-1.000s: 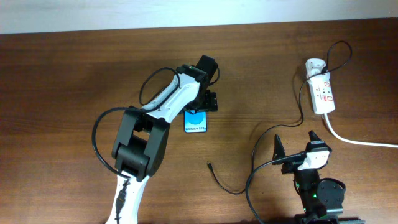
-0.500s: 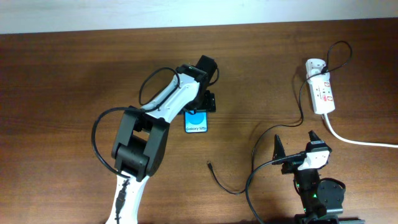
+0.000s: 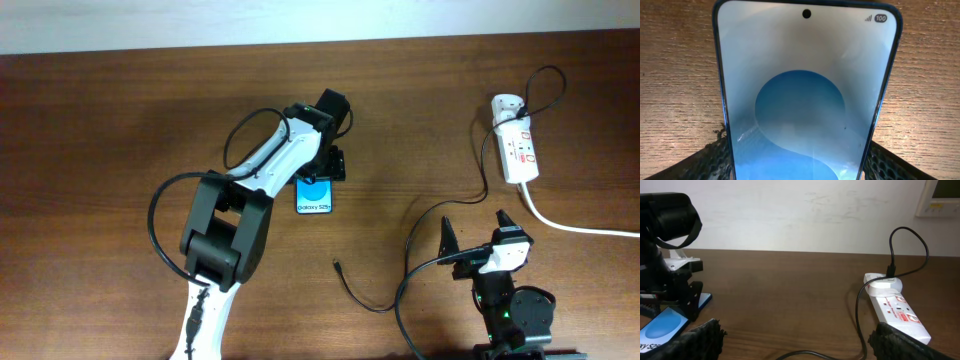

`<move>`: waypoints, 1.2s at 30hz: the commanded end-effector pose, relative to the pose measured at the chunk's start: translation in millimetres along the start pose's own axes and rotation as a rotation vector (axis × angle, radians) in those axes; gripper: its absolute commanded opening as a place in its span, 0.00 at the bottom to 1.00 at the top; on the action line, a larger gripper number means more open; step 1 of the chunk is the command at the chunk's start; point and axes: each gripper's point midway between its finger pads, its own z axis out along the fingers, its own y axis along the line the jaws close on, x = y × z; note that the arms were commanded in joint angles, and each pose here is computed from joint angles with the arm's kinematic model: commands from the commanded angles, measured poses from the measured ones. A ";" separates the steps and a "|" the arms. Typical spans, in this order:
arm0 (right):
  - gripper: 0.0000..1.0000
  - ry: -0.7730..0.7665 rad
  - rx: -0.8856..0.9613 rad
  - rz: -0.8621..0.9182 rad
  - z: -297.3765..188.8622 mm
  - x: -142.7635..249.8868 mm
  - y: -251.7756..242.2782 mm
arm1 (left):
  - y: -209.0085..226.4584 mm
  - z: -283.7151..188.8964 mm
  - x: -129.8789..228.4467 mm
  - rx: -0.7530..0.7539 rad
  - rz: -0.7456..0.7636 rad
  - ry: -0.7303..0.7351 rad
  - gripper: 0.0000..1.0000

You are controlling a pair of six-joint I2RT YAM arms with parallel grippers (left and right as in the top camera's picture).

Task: Plug charger to phone and switch on socket
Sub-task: 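Lift the phone upright with the left gripper, bottom edge down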

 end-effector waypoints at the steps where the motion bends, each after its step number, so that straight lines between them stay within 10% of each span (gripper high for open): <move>1: 0.98 0.010 -0.005 -0.006 0.3 3.7 1.3 | 8.2 3.7 3.9 -0.047 0.010 0.036 0.83; 8: 0.98 0.010 -0.005 -0.006 0.3 3.7 1.3 | -4.9 -40.5 2.6 0.015 0.013 0.078 0.78; 16: 0.98 0.010 -0.005 -0.006 0.3 3.7 1.3 | -72.4 -86.0 46.4 0.637 0.204 0.355 0.79; 26: 0.98 0.010 -0.004 -0.006 0.3 3.7 1.2 | -81.0 -165.7 24.1 1.202 0.029 0.487 0.77; 36: 0.98 0.010 -0.005 -0.006 0.3 3.7 1.3 | -22.3 -172.8 -21.5 1.222 -0.381 0.605 0.77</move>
